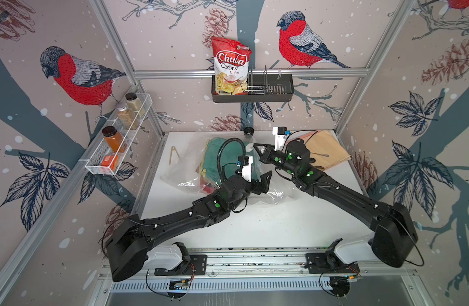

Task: Take the trousers out of the vacuum bag
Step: Open the vacuum bag at the center of the board.

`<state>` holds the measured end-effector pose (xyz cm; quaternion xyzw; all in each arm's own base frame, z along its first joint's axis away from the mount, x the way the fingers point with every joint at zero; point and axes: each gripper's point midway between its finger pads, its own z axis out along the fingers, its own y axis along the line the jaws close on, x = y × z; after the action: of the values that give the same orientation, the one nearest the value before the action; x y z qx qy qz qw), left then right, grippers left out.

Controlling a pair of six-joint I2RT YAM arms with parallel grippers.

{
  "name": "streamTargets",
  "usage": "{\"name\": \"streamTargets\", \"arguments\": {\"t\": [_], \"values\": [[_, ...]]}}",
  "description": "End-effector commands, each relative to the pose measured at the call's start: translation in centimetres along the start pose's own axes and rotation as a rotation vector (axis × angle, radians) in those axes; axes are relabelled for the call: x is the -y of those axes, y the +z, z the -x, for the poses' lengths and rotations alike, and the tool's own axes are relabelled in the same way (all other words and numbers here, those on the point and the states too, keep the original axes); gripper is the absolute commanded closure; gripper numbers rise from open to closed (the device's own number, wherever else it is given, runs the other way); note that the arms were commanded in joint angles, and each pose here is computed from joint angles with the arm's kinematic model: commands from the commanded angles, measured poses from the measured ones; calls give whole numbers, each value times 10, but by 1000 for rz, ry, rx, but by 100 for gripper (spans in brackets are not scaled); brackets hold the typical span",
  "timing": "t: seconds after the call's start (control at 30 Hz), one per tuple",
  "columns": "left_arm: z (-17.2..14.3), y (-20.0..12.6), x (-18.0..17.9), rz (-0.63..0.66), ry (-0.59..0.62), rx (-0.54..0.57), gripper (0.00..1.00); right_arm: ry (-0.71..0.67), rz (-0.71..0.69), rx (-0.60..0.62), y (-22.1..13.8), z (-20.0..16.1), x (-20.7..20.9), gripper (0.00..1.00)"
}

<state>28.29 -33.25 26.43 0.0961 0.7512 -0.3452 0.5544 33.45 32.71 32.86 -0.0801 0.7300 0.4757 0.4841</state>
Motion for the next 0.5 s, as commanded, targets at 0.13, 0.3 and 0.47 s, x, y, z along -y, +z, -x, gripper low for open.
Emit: {"name": "streamTargets", "arguments": {"t": [0.13, 0.3, 0.47], "values": [[3, 14, -7, 57, -43, 48, 19, -19, 68, 112, -20, 30, -22, 100], [7, 16, -9, 64, -38, 84, 32, -2, 61, 116, -29, 29, -19, 100], [13, 18, 0, 35, -9, 90, 55, 1, 51, 118, -34, 29, -16, 100]]}}
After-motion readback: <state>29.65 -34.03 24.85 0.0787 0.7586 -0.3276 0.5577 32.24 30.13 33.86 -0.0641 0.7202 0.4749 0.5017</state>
